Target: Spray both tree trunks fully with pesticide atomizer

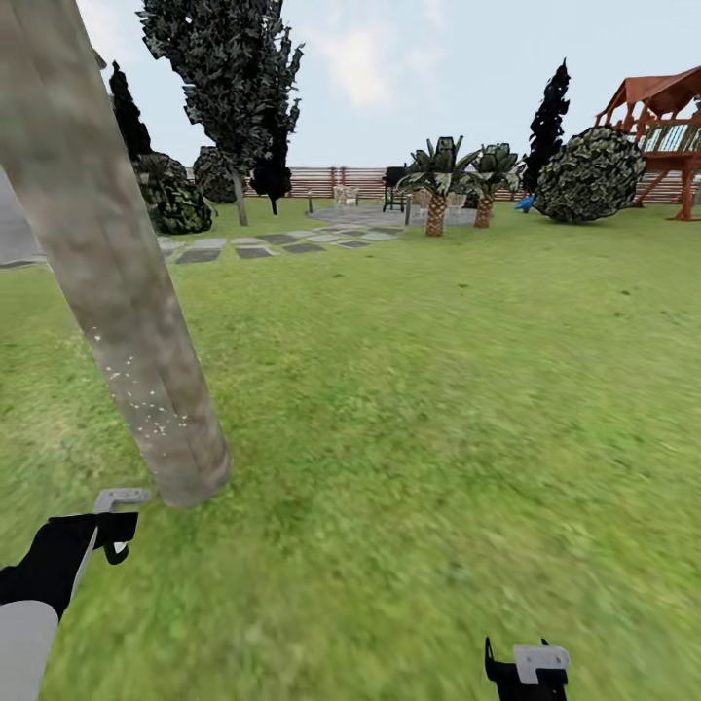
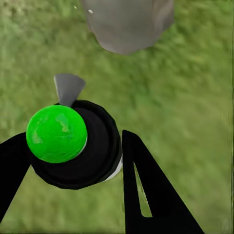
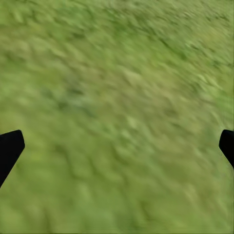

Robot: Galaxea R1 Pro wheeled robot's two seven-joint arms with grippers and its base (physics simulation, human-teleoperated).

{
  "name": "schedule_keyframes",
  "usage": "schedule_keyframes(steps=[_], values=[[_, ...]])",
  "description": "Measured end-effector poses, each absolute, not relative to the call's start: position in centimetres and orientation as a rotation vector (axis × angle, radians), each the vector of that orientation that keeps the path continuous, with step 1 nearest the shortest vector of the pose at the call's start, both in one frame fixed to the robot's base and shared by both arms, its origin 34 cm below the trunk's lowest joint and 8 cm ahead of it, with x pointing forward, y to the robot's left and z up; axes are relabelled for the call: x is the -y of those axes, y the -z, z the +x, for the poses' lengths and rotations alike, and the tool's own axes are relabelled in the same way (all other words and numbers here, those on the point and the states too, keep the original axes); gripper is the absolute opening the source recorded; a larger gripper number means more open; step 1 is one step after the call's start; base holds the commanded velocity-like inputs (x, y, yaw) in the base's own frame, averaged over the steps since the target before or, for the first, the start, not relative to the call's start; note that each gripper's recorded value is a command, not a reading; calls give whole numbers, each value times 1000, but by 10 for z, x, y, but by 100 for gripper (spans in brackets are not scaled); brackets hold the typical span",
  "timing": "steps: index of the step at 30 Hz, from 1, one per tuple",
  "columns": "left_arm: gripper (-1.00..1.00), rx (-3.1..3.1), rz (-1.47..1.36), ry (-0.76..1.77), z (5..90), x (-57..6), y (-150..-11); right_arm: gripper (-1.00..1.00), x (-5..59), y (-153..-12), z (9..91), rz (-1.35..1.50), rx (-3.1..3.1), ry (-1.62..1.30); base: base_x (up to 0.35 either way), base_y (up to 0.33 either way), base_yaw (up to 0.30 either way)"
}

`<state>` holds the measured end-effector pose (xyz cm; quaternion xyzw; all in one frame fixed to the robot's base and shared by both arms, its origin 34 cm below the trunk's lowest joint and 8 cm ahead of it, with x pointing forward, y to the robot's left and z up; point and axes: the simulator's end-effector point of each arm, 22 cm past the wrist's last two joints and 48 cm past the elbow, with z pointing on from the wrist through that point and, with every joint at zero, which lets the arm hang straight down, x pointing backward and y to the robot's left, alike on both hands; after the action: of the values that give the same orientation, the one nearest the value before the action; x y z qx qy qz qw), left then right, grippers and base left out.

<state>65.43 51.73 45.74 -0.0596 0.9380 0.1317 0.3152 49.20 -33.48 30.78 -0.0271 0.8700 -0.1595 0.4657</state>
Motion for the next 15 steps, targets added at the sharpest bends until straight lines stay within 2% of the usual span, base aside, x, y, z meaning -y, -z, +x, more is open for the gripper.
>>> schedule_keyframes(steps=[15], values=[[-100,-2467,-168,-379,655,-515,-456,100,335,-308,492,-67,-2137,391,159,-258,5]])
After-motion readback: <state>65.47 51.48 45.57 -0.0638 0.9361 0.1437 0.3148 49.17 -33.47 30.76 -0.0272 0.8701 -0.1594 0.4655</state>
